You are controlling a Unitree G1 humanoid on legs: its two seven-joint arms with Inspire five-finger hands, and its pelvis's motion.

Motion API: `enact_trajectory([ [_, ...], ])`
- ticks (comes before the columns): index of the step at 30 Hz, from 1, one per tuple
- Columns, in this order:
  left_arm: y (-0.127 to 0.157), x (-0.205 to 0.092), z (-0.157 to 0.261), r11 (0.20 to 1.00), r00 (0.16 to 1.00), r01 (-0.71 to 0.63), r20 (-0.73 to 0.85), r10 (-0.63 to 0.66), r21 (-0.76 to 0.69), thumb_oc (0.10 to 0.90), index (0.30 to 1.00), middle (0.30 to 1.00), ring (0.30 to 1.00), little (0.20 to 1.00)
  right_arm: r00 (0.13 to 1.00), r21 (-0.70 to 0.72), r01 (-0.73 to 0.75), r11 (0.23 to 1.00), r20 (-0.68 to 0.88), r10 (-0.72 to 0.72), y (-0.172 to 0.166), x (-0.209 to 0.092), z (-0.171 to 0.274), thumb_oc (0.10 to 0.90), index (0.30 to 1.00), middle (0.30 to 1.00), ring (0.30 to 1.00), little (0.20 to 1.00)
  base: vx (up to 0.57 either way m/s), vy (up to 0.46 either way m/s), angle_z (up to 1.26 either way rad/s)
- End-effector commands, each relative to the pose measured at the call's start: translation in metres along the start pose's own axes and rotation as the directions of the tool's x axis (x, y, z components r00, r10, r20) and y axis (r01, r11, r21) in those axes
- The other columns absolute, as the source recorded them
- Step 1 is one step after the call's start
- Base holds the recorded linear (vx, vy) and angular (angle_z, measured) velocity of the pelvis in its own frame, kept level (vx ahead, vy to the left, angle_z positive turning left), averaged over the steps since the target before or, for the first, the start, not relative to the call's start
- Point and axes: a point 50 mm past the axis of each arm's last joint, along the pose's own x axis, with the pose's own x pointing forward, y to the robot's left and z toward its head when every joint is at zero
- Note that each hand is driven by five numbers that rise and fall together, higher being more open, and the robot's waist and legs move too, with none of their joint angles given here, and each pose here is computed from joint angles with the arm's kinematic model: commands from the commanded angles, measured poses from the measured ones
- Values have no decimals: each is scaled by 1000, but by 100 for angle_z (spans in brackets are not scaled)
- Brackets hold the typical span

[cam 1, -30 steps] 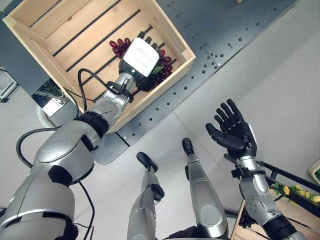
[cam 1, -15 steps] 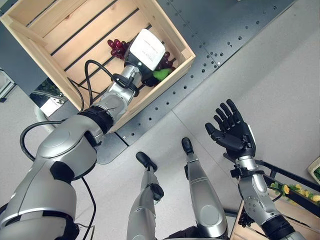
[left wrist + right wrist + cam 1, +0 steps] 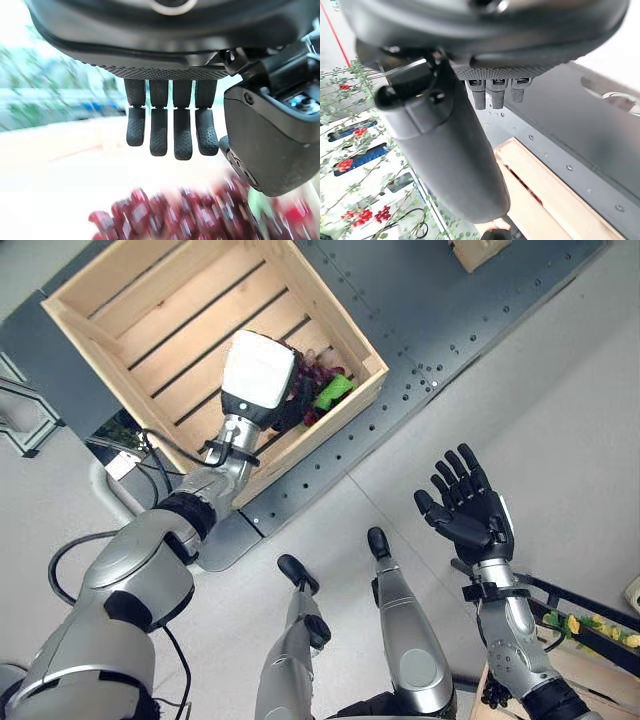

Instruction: Pick up the fruits from the basket on one side to the basket on the other side

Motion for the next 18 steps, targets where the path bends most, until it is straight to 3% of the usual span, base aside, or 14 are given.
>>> enact_trajectory([
  [1, 39, 21, -43, 953, 945, -297, -123, 302, 53, 400, 300, 300, 300, 300, 975, -18, -80, 997, 208, 82, 4, 0, 38, 800, 900, 900, 900, 900, 7, 72, 4],
  [8, 40, -7, -45, 899, 879, -438, -199, 433, 20, 400, 300, 300, 300, 300, 978, -13, -90, 996, 187, 91, 12, -5, 38, 800, 900, 900, 900, 900, -14, 28, 8],
  [18, 33, -24, -37, 931, 918, -364, -170, 358, -6, 400, 300, 300, 300, 300, 985, -19, -79, 997, 154, 81, 16, 0, 36, 800, 900, 900, 900, 900, 12, 11, 9],
])
